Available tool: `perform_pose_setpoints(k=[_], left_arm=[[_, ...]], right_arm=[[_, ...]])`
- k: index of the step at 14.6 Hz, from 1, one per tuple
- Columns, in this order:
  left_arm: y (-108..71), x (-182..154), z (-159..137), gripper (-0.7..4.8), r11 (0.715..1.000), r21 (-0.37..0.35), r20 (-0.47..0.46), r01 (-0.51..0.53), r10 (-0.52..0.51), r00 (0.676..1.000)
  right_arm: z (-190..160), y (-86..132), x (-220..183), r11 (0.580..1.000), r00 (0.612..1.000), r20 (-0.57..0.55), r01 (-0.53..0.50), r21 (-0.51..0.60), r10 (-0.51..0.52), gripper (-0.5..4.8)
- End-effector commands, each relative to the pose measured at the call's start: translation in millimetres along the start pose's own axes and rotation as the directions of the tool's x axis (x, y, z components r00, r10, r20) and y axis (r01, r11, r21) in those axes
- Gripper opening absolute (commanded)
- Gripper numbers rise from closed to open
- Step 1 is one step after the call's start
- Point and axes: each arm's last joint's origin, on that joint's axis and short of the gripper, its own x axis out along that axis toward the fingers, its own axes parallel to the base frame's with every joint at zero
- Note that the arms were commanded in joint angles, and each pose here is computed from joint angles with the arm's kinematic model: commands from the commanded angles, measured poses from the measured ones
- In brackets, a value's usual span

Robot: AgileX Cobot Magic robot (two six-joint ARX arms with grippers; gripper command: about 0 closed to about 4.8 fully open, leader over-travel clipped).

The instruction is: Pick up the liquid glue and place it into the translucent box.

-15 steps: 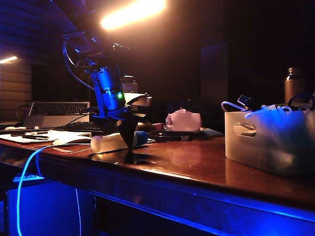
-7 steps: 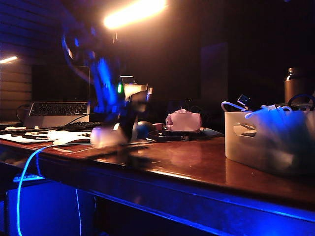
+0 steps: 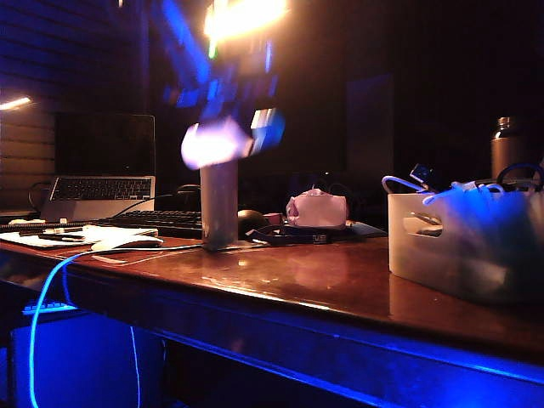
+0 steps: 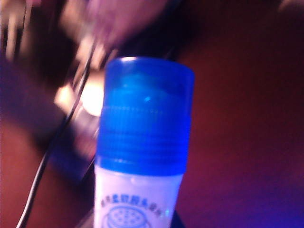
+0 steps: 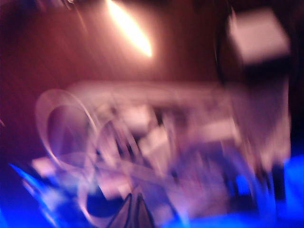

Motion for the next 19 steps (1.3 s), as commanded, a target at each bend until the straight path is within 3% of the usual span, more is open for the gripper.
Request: perform_pose_setpoints(k=[1, 4, 9, 14, 19], left_arm=[[-5.3, -37.6, 32.9, 1.15, 0.998, -0.021, 0.134, 0.064, -0.06, 0.989], [-7.7, -58.1, 52.3, 1.15, 0.995, -0.012, 0.21, 0.096, -0.092, 0.973], [-19.0, -62.1, 57.6, 1.16, 0.992, -0.012, 0.23, 0.129, -0.123, 0.965], [-33.5, -75.9, 70.8, 1.17, 0.986, 0.024, 0.291, 0.166, -0.166, 0.942], [-42.5, -87.6, 79.4, 1.2, 0.974, 0.037, 0.33, 0.225, -0.224, 0.917]], right_arm=[[-14.5, -3.6, 4.0, 0.989, 0.982, -0.121, 0.146, 0.028, -0.142, -0.01], [-26.6, -10.7, 7.3, 0.943, 0.922, -0.216, 0.334, 0.019, -0.322, -0.01], [-69.1, -28.7, 38.6, 0.917, 0.878, -0.334, 0.39, 0.081, -0.343, -0.01], [-99.4, -36.6, 70.2, 0.922, 0.923, -0.261, 0.337, 0.189, -0.284, -0.01], [-93.1, -41.7, 88.3, 0.924, 0.947, -0.171, 0.305, 0.23, -0.271, -0.01]])
